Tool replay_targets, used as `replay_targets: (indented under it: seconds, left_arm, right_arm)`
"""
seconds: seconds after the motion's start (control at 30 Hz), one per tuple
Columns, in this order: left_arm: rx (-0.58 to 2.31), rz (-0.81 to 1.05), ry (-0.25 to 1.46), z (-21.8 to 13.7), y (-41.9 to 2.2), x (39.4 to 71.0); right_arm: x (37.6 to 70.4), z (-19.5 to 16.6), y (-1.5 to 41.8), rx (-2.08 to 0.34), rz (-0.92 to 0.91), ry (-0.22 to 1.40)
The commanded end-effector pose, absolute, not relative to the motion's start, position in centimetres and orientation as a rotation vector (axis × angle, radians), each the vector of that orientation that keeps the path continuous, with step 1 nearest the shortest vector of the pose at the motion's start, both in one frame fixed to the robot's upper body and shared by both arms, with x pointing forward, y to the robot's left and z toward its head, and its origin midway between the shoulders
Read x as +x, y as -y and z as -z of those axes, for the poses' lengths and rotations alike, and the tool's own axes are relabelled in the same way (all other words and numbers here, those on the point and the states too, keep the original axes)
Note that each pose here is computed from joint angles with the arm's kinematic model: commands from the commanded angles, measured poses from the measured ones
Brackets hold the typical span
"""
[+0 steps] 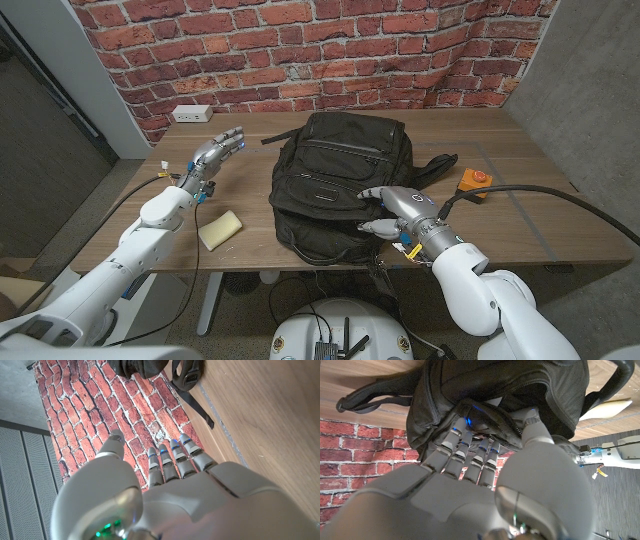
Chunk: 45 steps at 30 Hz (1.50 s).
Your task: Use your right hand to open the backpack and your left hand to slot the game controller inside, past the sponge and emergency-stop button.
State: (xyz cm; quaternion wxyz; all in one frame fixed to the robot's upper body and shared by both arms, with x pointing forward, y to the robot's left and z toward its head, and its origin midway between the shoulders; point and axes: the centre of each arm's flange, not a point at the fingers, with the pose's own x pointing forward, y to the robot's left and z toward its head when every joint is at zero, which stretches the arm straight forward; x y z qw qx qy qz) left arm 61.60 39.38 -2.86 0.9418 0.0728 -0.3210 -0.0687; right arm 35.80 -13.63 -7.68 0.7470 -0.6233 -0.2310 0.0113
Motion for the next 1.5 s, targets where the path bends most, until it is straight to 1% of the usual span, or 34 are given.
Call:
replay_targets:
  seconds: [0.03, 0.47, 0.9, 1.07, 1.5]
  left_arm:
    - [0.142, 0.119, 0.652, 2.9, -39.6, 61.7]
    - [0.14, 0.103, 0.65, 3.1, -39.6, 61.6]
    - [0.145, 0.089, 0.648, 3.1, -39.2, 61.5]
    - [0.137, 0.087, 0.658, 3.0, -39.0, 61.5]
    - [0.131, 0.062, 0.651, 3.6, -38.3, 61.1]
  right_arm:
    - [35.9, 7.1, 14.4, -1.364, -0.115, 0.432]
    - [36.0, 6.8, 15.2, -1.362, -0.187, 0.373]
    - [35.2, 6.4, 16.5, -1.348, -0.187, 0.372]
    - [35.0, 6.1, 17.0, -1.322, -0.183, 0.395]
    - [35.4, 6.1, 19.1, -1.155, -0.196, 0.486]
